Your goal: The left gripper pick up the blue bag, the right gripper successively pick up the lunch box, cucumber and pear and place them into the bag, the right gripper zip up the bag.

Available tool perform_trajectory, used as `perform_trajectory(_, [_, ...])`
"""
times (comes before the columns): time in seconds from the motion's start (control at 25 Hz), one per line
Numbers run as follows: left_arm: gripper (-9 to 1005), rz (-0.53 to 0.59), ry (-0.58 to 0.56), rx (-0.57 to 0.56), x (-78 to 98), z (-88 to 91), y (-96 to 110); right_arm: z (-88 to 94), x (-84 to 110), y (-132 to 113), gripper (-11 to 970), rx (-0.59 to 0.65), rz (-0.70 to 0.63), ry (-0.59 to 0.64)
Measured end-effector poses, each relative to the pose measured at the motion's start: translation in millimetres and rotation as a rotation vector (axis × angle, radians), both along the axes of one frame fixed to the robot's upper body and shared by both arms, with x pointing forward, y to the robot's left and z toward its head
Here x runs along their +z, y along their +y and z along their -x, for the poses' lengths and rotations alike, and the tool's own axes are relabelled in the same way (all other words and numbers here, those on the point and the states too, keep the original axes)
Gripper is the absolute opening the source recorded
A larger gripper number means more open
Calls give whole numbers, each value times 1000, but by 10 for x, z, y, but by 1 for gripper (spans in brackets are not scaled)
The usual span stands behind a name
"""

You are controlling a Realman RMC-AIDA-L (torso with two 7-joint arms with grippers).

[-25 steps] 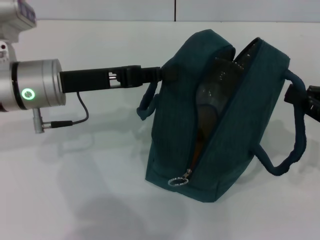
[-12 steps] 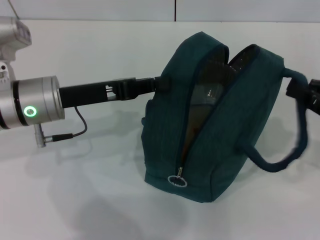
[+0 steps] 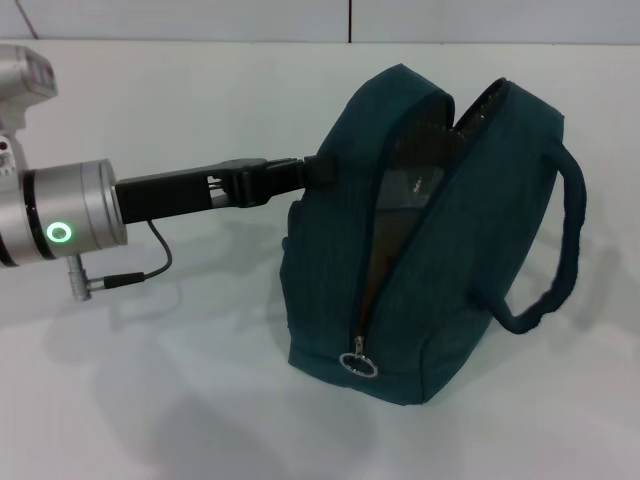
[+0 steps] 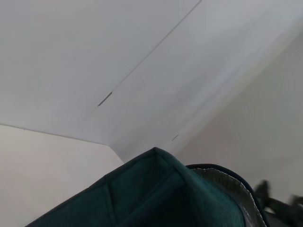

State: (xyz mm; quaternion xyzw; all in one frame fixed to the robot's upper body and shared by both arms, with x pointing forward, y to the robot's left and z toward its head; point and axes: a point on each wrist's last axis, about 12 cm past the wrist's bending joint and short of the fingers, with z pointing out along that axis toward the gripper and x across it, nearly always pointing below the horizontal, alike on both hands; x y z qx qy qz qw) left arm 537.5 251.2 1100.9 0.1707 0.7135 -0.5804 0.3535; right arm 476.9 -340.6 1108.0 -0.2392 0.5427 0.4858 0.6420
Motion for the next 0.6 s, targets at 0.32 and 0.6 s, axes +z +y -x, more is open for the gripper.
perform_trajectory(0.32, [48,8,-11,32,2,-30,1,97,26,517,666,498,91,-16])
perform_trajectory(0.6, [48,12,-16,31,12,-41,-11,-35,-179,945,807,692,300,159])
